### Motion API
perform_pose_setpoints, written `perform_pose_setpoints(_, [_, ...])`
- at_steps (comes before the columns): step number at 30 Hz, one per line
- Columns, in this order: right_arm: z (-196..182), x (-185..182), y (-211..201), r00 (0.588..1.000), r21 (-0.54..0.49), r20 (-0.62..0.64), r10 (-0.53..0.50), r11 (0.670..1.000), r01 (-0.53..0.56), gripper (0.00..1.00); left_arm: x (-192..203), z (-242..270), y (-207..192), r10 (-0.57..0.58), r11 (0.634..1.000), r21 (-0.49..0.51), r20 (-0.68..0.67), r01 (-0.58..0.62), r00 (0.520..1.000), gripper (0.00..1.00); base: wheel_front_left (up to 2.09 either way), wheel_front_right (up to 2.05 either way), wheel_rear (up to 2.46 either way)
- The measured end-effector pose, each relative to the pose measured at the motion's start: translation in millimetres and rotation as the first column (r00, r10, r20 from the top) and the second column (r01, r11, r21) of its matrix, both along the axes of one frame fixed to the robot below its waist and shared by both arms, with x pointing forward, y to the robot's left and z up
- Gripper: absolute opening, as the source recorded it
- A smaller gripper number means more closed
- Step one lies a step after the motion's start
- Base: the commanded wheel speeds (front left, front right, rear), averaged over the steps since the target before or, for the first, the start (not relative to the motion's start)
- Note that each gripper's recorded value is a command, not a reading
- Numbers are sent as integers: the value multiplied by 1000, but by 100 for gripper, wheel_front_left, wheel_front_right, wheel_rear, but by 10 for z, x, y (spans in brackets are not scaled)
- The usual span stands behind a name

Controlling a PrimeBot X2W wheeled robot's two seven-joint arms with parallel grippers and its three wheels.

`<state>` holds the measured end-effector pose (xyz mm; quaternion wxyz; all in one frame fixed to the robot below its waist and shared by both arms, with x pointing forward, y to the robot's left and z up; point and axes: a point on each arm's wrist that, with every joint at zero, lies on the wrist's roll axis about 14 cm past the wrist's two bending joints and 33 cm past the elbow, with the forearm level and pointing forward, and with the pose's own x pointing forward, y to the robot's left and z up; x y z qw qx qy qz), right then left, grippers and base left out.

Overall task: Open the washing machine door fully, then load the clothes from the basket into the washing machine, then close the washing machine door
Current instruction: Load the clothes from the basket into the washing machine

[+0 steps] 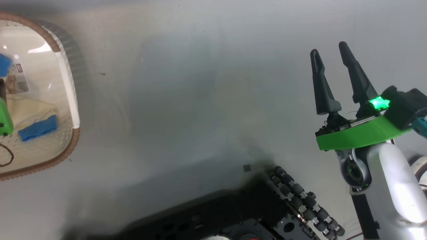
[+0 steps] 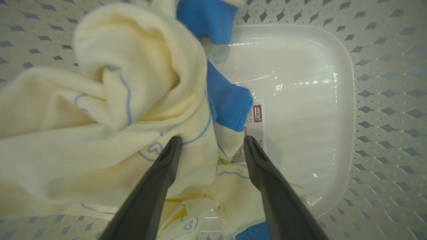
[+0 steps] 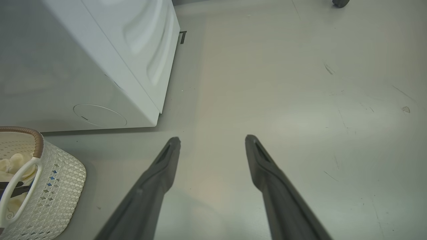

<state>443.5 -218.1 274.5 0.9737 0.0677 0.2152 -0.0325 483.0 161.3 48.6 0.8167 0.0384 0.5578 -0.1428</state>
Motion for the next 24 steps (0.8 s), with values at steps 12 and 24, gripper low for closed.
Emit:
perform_pose_setpoints(12, [-84, -95, 6, 999, 5, -31, -6, 1000, 6, 100, 16, -83, -29, -60, 998, 24, -26, 60, 998, 100, 0, 0, 0])
perform_pose_setpoints(24, [-143, -143, 37, 999, -3, -50, 7, 1000, -7, 100, -92, -170, -105, -73, 997, 24, -75, 75, 994, 100, 0, 0, 0])
